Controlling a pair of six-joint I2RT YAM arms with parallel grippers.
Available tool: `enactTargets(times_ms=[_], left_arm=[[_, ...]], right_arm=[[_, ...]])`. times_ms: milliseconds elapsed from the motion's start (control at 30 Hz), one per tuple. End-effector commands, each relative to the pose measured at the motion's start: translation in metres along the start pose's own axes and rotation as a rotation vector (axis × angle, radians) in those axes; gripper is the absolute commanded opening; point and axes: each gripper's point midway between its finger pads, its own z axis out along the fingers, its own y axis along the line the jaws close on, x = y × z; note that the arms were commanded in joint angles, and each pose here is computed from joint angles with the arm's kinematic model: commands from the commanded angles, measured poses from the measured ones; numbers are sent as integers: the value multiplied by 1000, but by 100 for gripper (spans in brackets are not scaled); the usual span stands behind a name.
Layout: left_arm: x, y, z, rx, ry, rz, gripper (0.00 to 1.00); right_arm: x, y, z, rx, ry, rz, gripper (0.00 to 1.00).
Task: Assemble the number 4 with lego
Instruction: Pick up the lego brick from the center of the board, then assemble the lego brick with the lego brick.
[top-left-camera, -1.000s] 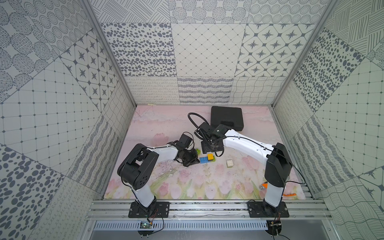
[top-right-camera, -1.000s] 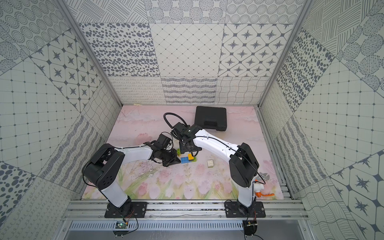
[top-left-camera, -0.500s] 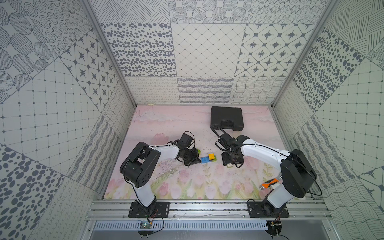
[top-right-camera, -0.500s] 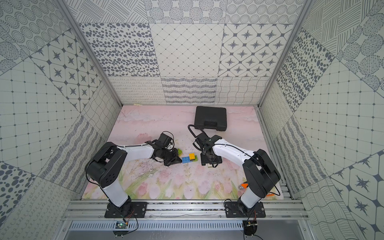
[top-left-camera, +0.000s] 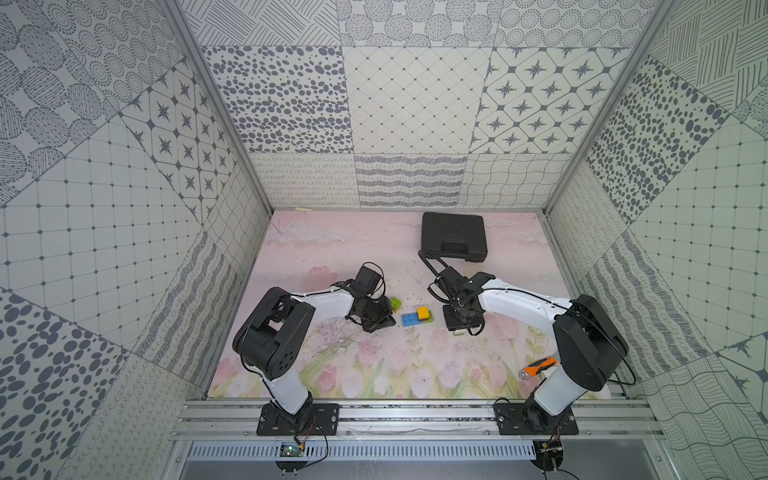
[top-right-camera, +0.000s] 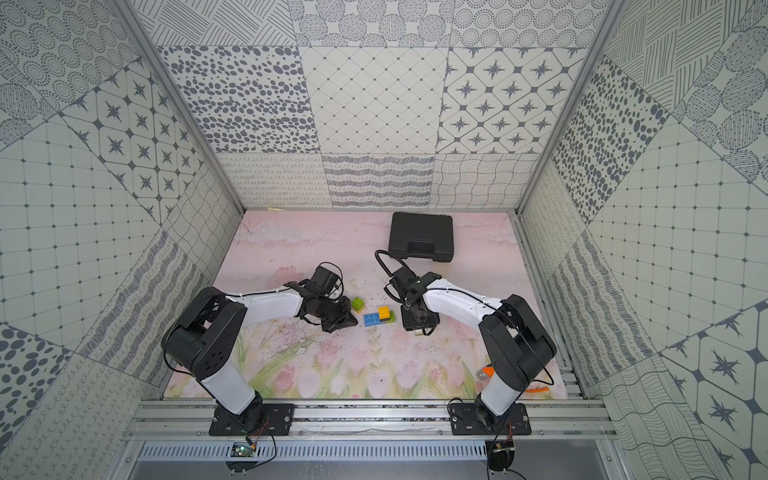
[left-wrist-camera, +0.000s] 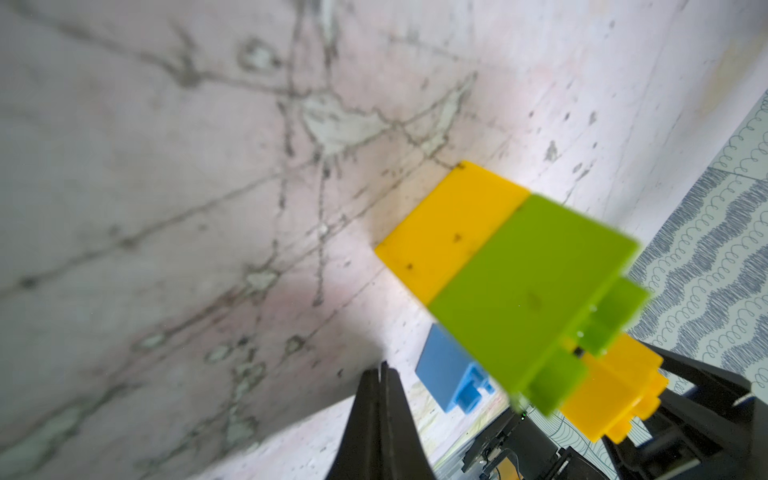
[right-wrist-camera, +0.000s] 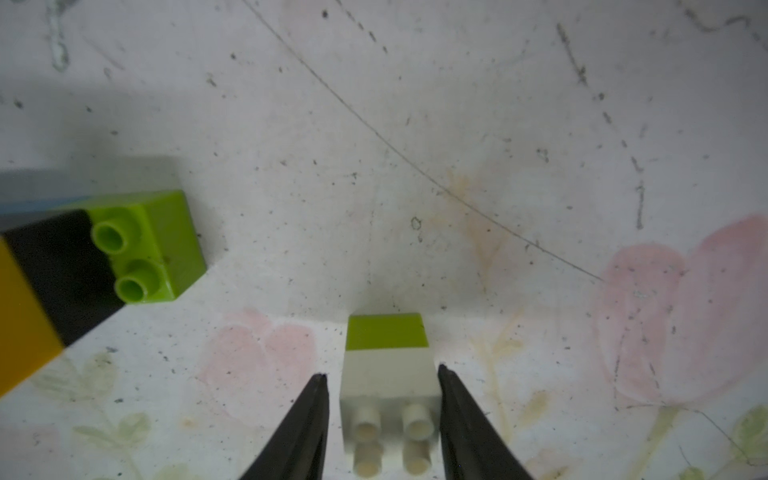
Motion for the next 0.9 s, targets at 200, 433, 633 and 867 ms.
enactTargets(times_ms=[200,433,633,867], left_arm=[[8,57,0,-223,-7,-63,1],[8,57,0,-205,-19,-72,0],[6,65,-1,-208,-37,-107,0],[4,82,-8,-189,-72,-173,0]], right_arm=[[-3,-22,-27,82,-42,3,30],[-13,8,-107,16,-169,-14,28],[-33,96,-134,-98,-224,-77,26],[-40,156,-104,-96,-172,-154,24]])
